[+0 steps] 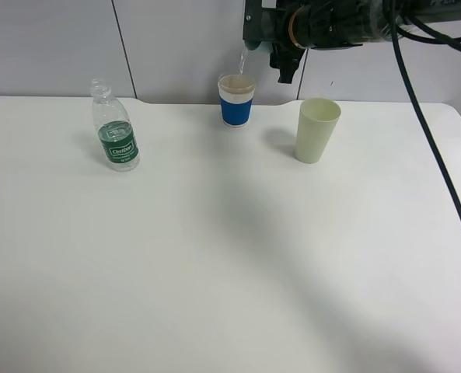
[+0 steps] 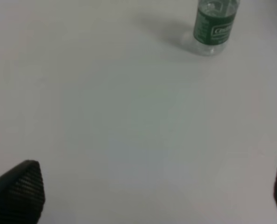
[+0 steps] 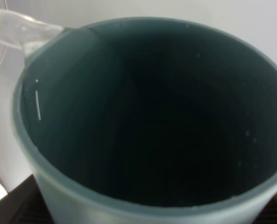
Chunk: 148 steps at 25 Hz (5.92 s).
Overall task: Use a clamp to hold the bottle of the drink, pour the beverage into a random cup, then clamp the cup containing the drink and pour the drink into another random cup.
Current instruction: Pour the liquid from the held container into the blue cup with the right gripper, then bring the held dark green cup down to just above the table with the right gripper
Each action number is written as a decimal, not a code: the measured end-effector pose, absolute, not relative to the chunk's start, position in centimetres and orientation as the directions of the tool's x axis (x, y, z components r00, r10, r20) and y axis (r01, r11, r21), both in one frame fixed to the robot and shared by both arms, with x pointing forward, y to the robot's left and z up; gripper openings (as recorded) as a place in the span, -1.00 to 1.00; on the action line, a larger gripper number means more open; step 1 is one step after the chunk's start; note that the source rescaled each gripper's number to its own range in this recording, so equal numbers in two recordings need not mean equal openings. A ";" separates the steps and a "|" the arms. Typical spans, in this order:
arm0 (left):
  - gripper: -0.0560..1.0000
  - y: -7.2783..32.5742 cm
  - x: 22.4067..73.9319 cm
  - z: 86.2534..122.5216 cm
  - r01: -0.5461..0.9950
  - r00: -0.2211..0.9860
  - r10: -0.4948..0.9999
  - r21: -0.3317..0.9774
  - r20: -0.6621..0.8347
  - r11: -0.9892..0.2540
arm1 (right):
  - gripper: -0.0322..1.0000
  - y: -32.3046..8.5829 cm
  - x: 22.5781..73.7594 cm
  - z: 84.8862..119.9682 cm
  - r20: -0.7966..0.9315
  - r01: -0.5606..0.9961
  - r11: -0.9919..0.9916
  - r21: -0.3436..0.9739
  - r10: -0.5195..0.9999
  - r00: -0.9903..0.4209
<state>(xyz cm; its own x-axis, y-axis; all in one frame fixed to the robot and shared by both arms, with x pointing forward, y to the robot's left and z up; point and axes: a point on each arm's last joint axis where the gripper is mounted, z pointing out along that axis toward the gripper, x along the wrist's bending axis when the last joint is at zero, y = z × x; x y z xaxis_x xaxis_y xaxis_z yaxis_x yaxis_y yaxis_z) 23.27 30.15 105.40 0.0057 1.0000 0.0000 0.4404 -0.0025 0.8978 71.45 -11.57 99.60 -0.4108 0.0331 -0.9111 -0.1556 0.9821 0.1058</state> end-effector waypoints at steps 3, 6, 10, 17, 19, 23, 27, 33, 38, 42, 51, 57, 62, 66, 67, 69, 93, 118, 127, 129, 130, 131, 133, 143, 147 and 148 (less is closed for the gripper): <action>1.00 30.1 23.3 105.4 0.440 0.006 1.000 0.898 0.000 -0.002 | -0.94 -11.6 71.5 99.6 -0.913 -0.153 0.984 0.095 0.025 -0.407; 1.00 30.1 23.3 105.4 0.440 0.006 1.000 0.898 0.000 -0.002 | -0.94 -11.9 71.5 99.6 -0.916 -0.133 0.988 0.074 0.014 -0.401; 1.00 30.1 23.3 105.4 0.440 0.006 1.000 0.898 0.000 -0.002 | -0.94 -12.0 71.6 99.7 -0.918 -0.121 0.991 0.057 0.005 -0.396; 1.00 30.1 23.3 105.4 0.441 0.006 1.000 0.897 0.000 -0.002 | -0.94 -12.0 71.6 99.7 -0.921 -0.130 0.991 0.039 -0.015 -0.389; 1.00 30.1 23.3 105.4 0.441 0.006 1.000 0.897 0.000 -0.002 | -0.94 -12.0 71.6 99.7 -0.922 -0.132 0.991 0.034 -0.020 -0.387; 1.00 30.1 23.3 105.4 0.441 0.006 1.000 0.897 0.000 -0.002 | -0.94 -12.0 71.6 99.7 -0.924 -0.138 0.990 0.022 -0.033 -0.382; 1.00 30.1 23.3 105.4 0.441 0.006 1.000 0.897 0.000 -0.002 | -0.94 -12.0 71.6 99.8 -0.926 -0.147 0.989 0.001 -0.054 -0.374; 1.00 30.1 23.3 105.4 0.441 0.006 1.000 0.897 0.000 -0.002 | -0.94 -12.0 71.6 99.8 -0.927 -0.152 0.988 -0.009 -0.065 -0.370; 1.00 30.1 23.3 105.4 0.441 0.006 1.000 0.897 0.000 -0.002 | -0.94 -12.0 71.6 99.9 -0.928 -0.164 0.986 -0.031 -0.089 -0.361; 1.00 30.1 23.3 105.4 0.441 0.006 1.000 0.897 0.000 -0.002 | -0.94 -11.5 71.5 99.9 -0.930 -0.188 0.980 -0.060 -0.124 -0.347; 1.00 30.1 23.3 105.4 0.441 0.006 1.000 0.897 0.000 -0.002 | -0.94 -11.1 71.4 99.9 -0.929 -0.218 0.974 -0.066 -0.140 -0.343; 1.00 30.1 23.3 105.4 0.441 0.006 1.000 0.897 0.000 -0.002 | -0.94 -11.0 71.4 99.9 -0.929 -0.226 0.971 -0.081 -0.156 -0.336; 1.00 30.1 23.3 105.4 0.441 0.006 1.000 0.897 0.000 -0.002 | -0.94 -10.9 71.3 100.0 -0.929 -0.236 0.966 -0.105 -0.180 -0.325; 1.00 30.1 23.3 105.4 0.441 0.006 1.000 0.897 0.000 -0.002 | -0.94 -11.1 71.4 100.1 -0.928 -0.224 0.965 -0.133 -0.201 -0.313; 1.00 30.1 23.3 105.4 0.441 0.006 1.000 0.897 0.000 -0.002 | -0.94 -11.1 71.4 100.1 -0.928 -0.223 0.965 -0.137 -0.203 -0.311; 1.00 30.1 23.3 105.4 0.441 0.006 1.000 0.897 0.000 -0.002 | -0.94 -11.1 71.4 100.1 -0.928 -0.222 0.965 -0.137 -0.203 -0.311; 1.00 30.1 23.3 105.4 0.441 0.006 1.000 0.898 0.000 -0.002 | -0.94 -11.1 71.4 100.1 -0.906 -0.256 0.935 -0.245 -0.315 -0.283; 1.00 30.1 23.3 105.4 0.441 0.006 1.000 0.898 0.000 -0.002 | -0.94 -11.1 71.4 100.1 -0.889 -0.273 0.913 -0.302 -0.373 -0.266; 1.00 30.1 23.3 105.4 0.441 0.006 1.000 0.898 0.000 -0.002 | -0.94 -11.1 71.4 100.1 -0.901 -0.263 0.928 -0.263 -0.334 -0.278; 1.00 30.1 23.3 105.4 0.441 0.006 1.000 0.898 0.000 -0.002 | -0.94 -11.1 71.4 100.1 -0.900 -0.266 0.926 -0.266 -0.338 -0.276; 1.00 30.1 23.3 105.4 0.441 0.006 1.000 0.898 0.000 -0.002 | -0.94 -11.1 71.4 100.1 -0.898 -0.270 0.924 -0.272 -0.345 -0.274; 1.00 30.1 23.3 105.4 0.441 0.006 1.000 0.898 0.000 -0.002 | -0.94 -11.0 71.4 100.1 -0.895 -0.275 0.919 -0.282 -0.355 -0.271; 1.00 30.1 23.3 105.4 0.441 0.006 1.000 0.898 0.000 -0.002 | -0.94 -11.0 71.4 100.1 -0.888 -0.285 0.910 -0.302 -0.377 -0.264; 1.00 30.1 23.3 105.4 0.441 0.006 1.000 0.898 0.000 -0.002 | -0.94 -10.7 71.3 99.9 -0.920 -0.263 0.952 -0.154 -0.235 -0.313; 1.00 30.1 23.3 105.4 0.441 0.006 1.000 0.898 0.000 -0.002 | -0.94 -10.8 71.1 99.6 -0.902 -0.130 0.977 0.171 0.102 -0.420; 1.00 30.1 23.3 105.4 0.441 0.006 1.000 0.898 0.000 -0.002 | -0.94 -10.8 71.1 99.5 -0.877 -0.087 0.963 0.253 0.190 -0.442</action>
